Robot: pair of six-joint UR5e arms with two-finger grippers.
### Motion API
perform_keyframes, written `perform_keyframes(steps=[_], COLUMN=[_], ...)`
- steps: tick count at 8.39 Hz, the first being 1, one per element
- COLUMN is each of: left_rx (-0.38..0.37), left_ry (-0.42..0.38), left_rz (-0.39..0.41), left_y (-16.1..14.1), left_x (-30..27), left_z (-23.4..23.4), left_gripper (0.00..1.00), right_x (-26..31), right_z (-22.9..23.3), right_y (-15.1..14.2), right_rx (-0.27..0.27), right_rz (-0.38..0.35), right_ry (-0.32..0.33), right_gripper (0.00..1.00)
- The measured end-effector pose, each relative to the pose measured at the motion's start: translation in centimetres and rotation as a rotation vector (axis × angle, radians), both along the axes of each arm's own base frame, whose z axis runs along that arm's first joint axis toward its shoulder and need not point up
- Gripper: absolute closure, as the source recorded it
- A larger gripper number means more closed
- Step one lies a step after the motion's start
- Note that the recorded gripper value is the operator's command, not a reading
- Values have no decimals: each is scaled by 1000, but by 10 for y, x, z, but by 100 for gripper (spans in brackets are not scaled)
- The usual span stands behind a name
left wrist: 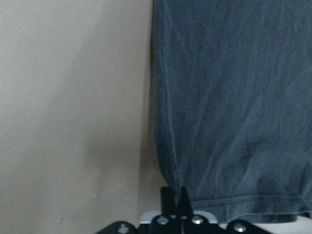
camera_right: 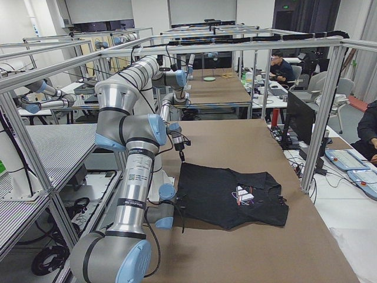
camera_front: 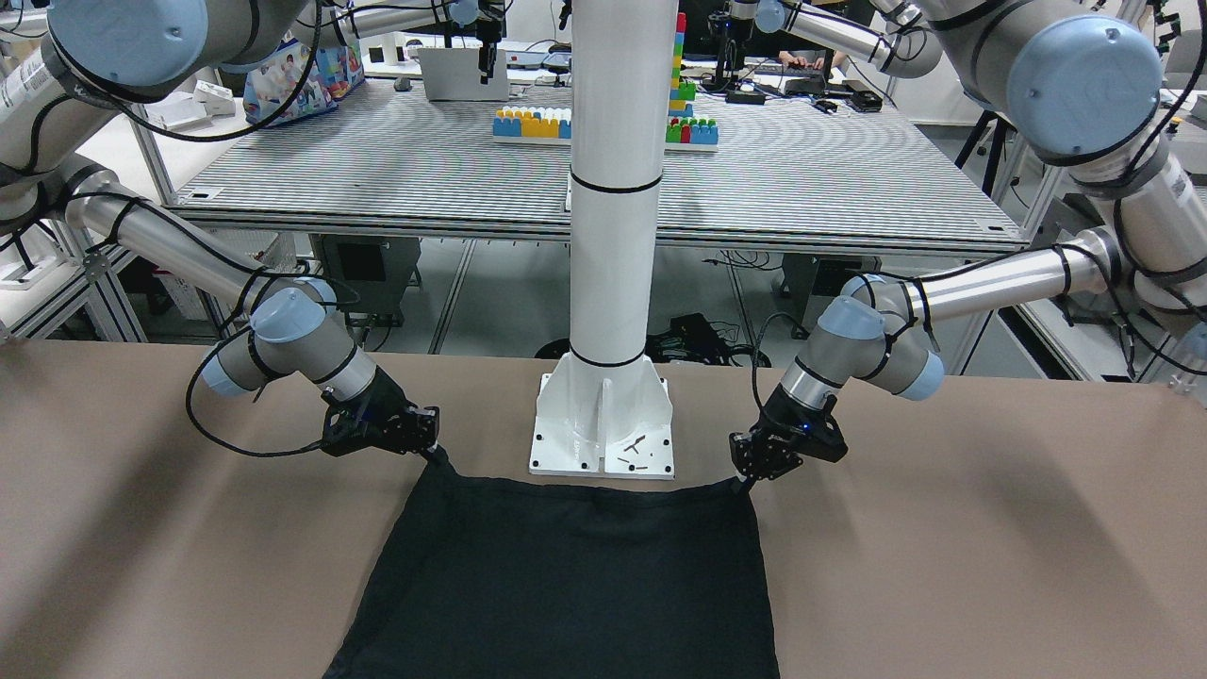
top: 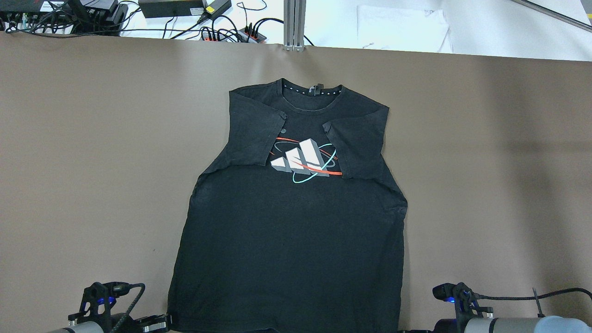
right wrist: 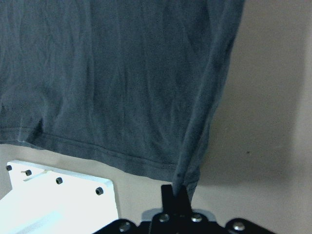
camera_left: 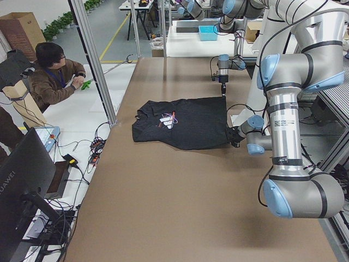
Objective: Fold clothes
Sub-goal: 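Grasp the hem corners with both grippers, then lift the hem with both grippers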
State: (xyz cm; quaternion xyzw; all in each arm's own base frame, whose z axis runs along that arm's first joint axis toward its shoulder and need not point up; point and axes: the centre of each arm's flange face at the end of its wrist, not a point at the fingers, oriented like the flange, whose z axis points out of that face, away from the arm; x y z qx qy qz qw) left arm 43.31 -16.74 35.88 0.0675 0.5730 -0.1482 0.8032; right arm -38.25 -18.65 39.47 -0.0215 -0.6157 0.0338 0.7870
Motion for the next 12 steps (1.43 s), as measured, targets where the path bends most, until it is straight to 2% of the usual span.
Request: perform_keyframes(steps=[2,4,6,8,10,12], left_rx=[-3,1,-9,-24,-37,-36], left_ry=[72,170,306,390,420,430], left_rz=[45,95,166,210,202,147], left_y=[-3,4,13,23,22,3], left_x=[-27,-42,-73,-96,-100,-104], left_z=[-33,-49,-40,-29,-29,-31], left_gripper=[100,100,100,100,100,100], right_x=[22,60,103,127,130,131], right_z=[-29,-51,-45,-25,-7,7], right_y=[6,19,32,40,40,22], right_rx=[2,-9,-29,-46,-50,-45], right_rz=[-30,-100,-179,-218,-221,-161], right_ry=[-56,-120,-206,-289,-315,-305], right_gripper=[100,100,100,100,100,100])
